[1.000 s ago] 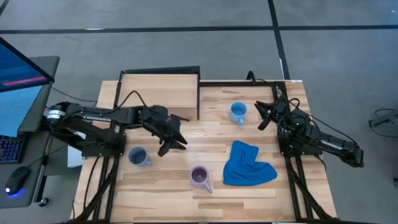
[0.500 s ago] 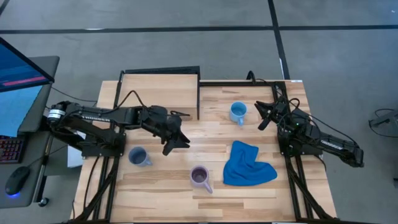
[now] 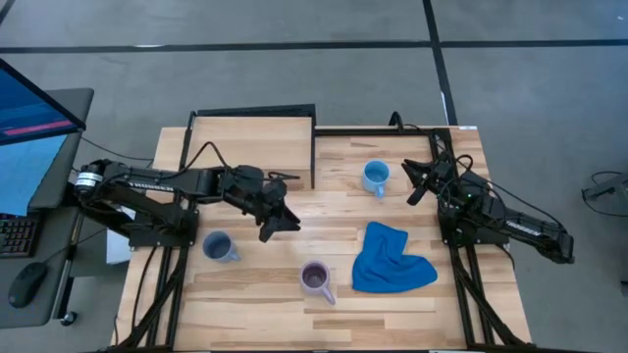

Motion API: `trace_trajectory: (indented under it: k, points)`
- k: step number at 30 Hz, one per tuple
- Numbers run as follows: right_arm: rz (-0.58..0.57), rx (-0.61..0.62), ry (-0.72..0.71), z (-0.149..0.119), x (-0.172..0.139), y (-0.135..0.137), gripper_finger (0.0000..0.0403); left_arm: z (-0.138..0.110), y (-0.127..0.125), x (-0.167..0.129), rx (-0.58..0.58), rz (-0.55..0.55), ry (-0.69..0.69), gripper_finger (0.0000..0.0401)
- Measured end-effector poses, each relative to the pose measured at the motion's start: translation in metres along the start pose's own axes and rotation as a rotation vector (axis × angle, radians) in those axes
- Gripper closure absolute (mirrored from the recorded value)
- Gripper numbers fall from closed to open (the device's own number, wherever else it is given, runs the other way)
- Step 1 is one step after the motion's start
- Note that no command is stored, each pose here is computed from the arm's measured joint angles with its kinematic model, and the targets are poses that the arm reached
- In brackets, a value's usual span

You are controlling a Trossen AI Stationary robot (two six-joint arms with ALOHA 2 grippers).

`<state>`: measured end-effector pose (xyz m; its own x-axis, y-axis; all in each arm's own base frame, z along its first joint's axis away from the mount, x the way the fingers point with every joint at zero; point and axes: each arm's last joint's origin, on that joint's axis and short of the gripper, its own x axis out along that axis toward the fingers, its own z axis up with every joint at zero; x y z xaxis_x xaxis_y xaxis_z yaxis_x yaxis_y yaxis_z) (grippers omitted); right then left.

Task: Stack small to large cups/mugs on shelf
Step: Put the pink cup on the shelf

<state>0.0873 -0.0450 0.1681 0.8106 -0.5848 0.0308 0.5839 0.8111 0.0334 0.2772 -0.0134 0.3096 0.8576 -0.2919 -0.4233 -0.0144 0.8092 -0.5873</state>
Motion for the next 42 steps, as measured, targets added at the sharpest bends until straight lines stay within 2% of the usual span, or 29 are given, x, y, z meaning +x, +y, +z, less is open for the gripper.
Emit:
trace_trajectory:
  k: [5,9,12,15,19,25,34,42]
  points:
    - [0.000,0.000,0.000,0.000,0.000,0.000,0.0310,0.000,0.000,0.000,0.052,0.002,-0.004,0.0265]
    - [0.000,0.000,0.000,0.000,0.000,0.000,0.0310,0.000,0.000,0.000,0.085,-0.008,0.000,0.0229]
    - [0.000,-0.005,0.000,0.000,0.000,0.000,0.0310,0.001,-0.004,0.000,0.142,-0.069,0.006,0.0201]
    - [0.000,-0.008,0.000,0.000,0.000,0.000,0.0310,0.002,-0.008,0.001,0.134,-0.101,-0.013,0.0180]
    - [0.000,-0.009,0.000,0.000,0.000,0.000,0.0310,0.001,-0.009,0.001,0.142,-0.078,-0.020,0.0169]
    - [0.000,-0.010,0.000,0.000,0.000,0.000,0.0310,-0.006,-0.006,0.002,0.043,-0.011,0.036,0.0167]
    - [0.000,-0.025,0.000,0.000,0.000,0.000,0.0310,-0.018,-0.014,0.002,0.054,0.124,0.087,0.0167]
    - [-0.001,-0.035,0.001,0.000,0.000,0.000,0.0310,-0.002,-0.038,0.004,0.148,0.421,0.210,0.0167]
